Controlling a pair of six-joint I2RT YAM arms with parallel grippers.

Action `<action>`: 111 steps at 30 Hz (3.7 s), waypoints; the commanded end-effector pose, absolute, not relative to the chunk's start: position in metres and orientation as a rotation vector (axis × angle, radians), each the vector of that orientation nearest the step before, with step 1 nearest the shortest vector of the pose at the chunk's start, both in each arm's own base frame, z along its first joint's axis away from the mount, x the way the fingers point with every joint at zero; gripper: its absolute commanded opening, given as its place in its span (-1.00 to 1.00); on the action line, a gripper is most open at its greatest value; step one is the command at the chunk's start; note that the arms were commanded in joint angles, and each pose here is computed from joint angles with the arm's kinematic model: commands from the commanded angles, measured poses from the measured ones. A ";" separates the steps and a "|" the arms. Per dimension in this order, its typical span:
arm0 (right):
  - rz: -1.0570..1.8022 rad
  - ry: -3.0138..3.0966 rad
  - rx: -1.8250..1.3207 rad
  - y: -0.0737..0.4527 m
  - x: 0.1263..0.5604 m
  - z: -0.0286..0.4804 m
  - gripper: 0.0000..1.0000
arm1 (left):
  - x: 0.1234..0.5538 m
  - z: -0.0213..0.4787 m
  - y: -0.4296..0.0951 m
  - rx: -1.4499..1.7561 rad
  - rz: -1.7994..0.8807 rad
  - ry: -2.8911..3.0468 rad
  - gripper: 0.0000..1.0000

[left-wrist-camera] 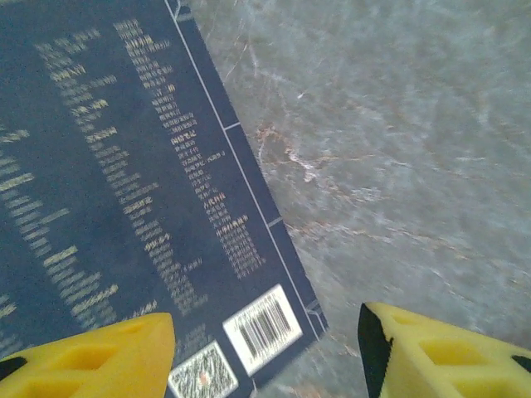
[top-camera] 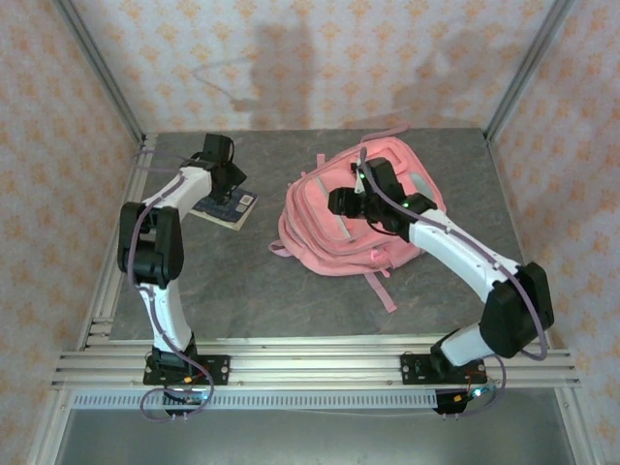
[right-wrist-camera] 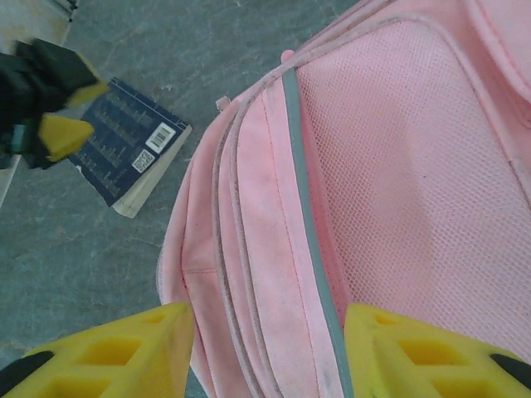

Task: Pack books, pencil case, and school supplies into a backpack

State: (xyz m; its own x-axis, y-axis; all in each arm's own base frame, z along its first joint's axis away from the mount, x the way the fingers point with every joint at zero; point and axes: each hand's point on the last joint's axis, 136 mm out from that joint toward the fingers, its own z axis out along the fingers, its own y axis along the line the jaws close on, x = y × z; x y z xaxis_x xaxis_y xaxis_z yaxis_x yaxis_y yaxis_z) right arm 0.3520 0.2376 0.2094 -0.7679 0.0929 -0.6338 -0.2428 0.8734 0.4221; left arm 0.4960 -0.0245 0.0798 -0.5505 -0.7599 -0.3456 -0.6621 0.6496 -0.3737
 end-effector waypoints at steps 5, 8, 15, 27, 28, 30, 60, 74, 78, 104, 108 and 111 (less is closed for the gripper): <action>0.711 2.390 -0.090 0.238 0.329 0.201 0.01 | 0.465 0.022 -0.033 -1.148 -0.206 2.580 0.18; 0.791 2.426 -0.099 0.250 0.324 0.194 0.01 | 0.442 0.013 -0.031 -1.235 -0.178 2.588 0.18; 0.864 2.441 -0.163 0.278 0.310 0.191 0.01 | 0.381 0.017 -0.046 -1.286 -0.196 2.573 0.16; 0.907 2.495 -0.280 0.337 0.279 0.169 0.01 | 0.258 0.005 -0.075 -1.162 -0.270 2.686 0.01; 0.912 2.494 -0.279 0.339 0.278 0.170 0.01 | 0.249 0.005 -0.079 -1.142 -0.286 2.693 -0.03; 0.915 2.498 -0.263 0.342 0.276 0.169 0.01 | 0.232 0.011 -0.092 -1.049 -0.338 2.700 -0.12; 0.542 2.728 -0.549 0.443 0.294 0.049 -0.07 | 0.218 0.021 -0.035 -1.205 -0.425 2.505 -0.25; 0.917 2.852 -0.722 0.485 0.253 0.032 -0.12 | 0.212 0.002 -0.043 -1.159 -0.470 2.558 -0.28; 1.074 2.868 -0.776 0.495 0.236 0.043 -0.12 | 0.213 0.003 -0.044 -1.132 -0.472 2.572 -0.31; 2.026 2.641 -0.517 0.518 0.229 0.123 -0.17 | 0.201 0.009 -0.051 -1.051 -0.545 2.565 -0.39; 1.804 2.772 -0.522 0.508 0.232 0.088 -0.27 | 0.201 0.009 -0.052 -1.048 -0.551 2.570 -0.39; 1.607 2.840 -0.515 0.494 0.241 0.071 -0.49 | 0.200 0.010 -0.053 -1.045 -0.561 2.570 -0.39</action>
